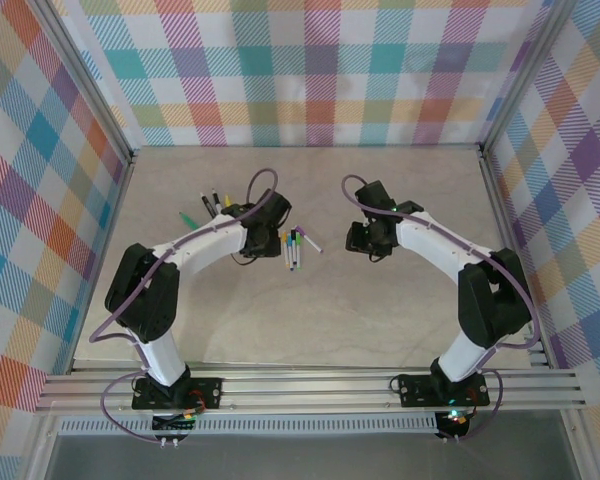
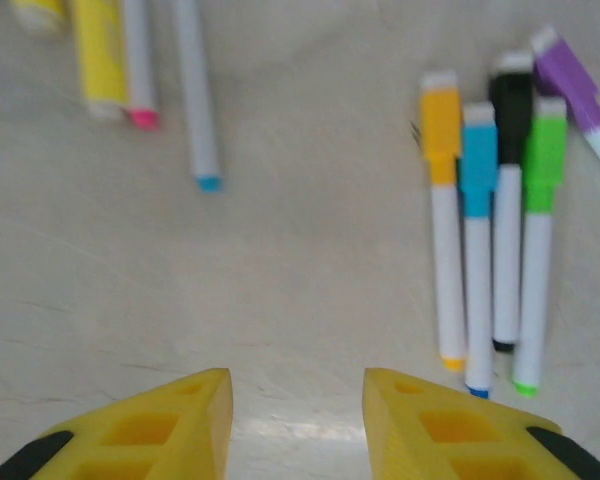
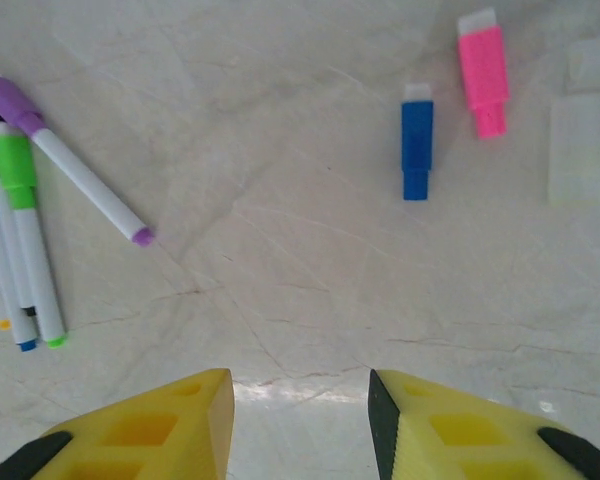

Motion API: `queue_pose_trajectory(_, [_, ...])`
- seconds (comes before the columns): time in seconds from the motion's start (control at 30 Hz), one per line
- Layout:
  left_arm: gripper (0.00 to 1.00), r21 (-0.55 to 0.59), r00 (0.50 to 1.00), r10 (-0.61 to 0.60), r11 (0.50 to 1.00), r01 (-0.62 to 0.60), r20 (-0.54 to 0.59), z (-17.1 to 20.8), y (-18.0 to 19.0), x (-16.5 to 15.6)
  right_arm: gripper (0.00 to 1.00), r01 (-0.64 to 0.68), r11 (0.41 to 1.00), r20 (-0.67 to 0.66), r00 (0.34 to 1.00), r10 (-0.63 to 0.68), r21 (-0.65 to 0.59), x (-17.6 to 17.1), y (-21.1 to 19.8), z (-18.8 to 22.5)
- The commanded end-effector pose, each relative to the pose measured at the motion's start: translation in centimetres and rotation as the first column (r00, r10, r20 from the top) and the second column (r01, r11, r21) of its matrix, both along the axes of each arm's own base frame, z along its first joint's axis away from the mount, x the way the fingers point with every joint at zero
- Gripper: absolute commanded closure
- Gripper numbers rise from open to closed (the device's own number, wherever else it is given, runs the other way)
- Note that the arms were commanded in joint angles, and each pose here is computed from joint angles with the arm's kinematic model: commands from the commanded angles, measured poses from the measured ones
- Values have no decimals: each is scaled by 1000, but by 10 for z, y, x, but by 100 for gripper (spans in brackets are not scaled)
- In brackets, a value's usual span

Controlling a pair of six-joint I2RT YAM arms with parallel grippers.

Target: Open the pen caps

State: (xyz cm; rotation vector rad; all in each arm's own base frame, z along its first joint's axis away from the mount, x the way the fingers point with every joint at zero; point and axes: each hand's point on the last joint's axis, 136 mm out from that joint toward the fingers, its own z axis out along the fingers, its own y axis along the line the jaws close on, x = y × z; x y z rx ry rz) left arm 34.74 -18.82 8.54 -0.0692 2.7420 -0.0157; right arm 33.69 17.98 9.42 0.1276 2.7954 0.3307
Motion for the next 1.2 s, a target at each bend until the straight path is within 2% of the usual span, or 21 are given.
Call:
queue_pose_trajectory(0.0, [59, -135, 999, 4, 991, 1, 42, 5, -27, 8, 58, 8, 1000, 9, 1000, -9, 27, -2, 1, 6])
queue_pose_trajectory(0.33, [62, -161, 1000, -9, 987, 5, -24, -33, -52, 18, 58, -2, 1000, 4, 1000, 2, 26, -4, 1, 5])
queue_pose_trajectory(0.97, [65, -97, 996, -8, 995, 0, -89, -67, -54, 26, 59, -12, 999, -10, 1000, 13, 40, 0, 7, 1])
queue_pose_trajectory(1.17, [72, -55, 994, -1, 998, -6, -113, -76, -50, 26, 60, -16, 999, -12, 1000, 17, 49, 0, 9, 0])
